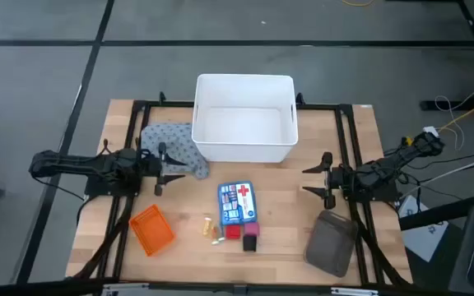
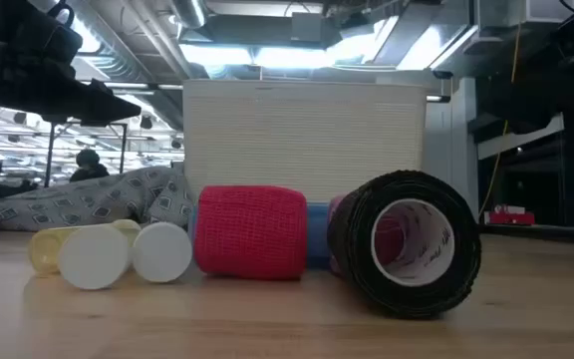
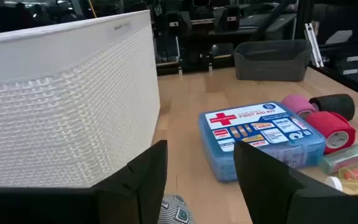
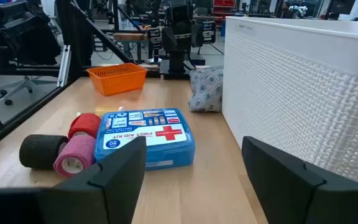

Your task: Pick & place medical supplies in basket/bin

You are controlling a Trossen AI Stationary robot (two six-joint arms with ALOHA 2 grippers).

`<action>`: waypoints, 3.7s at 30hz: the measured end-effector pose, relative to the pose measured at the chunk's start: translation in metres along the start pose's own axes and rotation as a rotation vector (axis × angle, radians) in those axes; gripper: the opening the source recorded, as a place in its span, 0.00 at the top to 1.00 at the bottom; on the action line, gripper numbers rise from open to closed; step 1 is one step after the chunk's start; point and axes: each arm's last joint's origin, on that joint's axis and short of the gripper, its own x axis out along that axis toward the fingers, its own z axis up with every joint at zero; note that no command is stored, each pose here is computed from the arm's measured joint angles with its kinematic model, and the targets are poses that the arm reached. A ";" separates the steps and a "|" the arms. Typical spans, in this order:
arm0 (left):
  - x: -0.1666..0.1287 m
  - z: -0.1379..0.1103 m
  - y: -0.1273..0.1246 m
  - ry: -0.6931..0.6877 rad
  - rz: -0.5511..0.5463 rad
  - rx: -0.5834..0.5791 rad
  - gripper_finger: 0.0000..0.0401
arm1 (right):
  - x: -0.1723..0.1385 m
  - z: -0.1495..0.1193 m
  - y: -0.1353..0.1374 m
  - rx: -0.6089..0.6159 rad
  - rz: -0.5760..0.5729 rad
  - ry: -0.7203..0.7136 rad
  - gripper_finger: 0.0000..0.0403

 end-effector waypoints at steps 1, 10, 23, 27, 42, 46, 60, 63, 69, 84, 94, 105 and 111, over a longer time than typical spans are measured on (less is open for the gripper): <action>0.000 0.000 0.000 0.000 -0.001 0.000 0.55 | 0.000 0.000 0.000 0.000 0.000 0.000 0.34; 0.000 0.000 0.000 0.000 0.000 -0.001 0.55 | 0.000 0.000 0.000 0.000 0.000 0.000 0.34; 0.000 0.000 0.000 0.000 0.000 -0.001 0.55 | 0.000 0.000 0.000 0.000 0.000 0.000 0.34; 0.000 0.000 0.000 0.000 0.000 -0.001 0.55 | 0.000 0.000 0.000 0.000 0.000 0.000 0.34; 0.000 0.000 0.000 0.000 -0.001 -0.001 0.55 | 0.000 0.000 0.000 0.000 0.000 0.001 0.34; 0.000 0.000 0.000 0.000 0.000 -0.001 0.55 | 0.000 0.000 0.000 0.000 0.000 0.000 0.34; 0.000 0.000 0.000 0.000 0.000 0.000 0.55 | 0.000 0.001 0.000 0.010 0.000 -0.009 0.34; 0.000 0.000 0.000 0.000 0.000 0.000 0.55 | 0.000 0.006 0.000 0.033 0.005 -0.052 0.34; 0.000 0.000 0.000 0.000 0.000 0.022 0.55 | -0.002 0.021 -0.001 0.144 -0.013 -0.192 0.34; -0.001 0.009 0.004 -0.084 0.094 0.016 0.55 | 0.004 0.025 0.004 0.513 0.098 -0.207 0.34; -0.003 0.024 0.007 -0.202 0.126 -0.137 0.55 | 0.033 0.009 0.019 0.514 0.035 -0.097 0.34; -0.007 0.036 0.006 -0.329 0.033 -0.145 0.55 | 0.099 0.020 0.056 0.189 -0.036 0.088 0.34; -0.008 0.040 0.005 -0.369 -0.016 -0.250 0.55 | 0.129 0.038 0.064 0.119 -0.066 0.180 0.34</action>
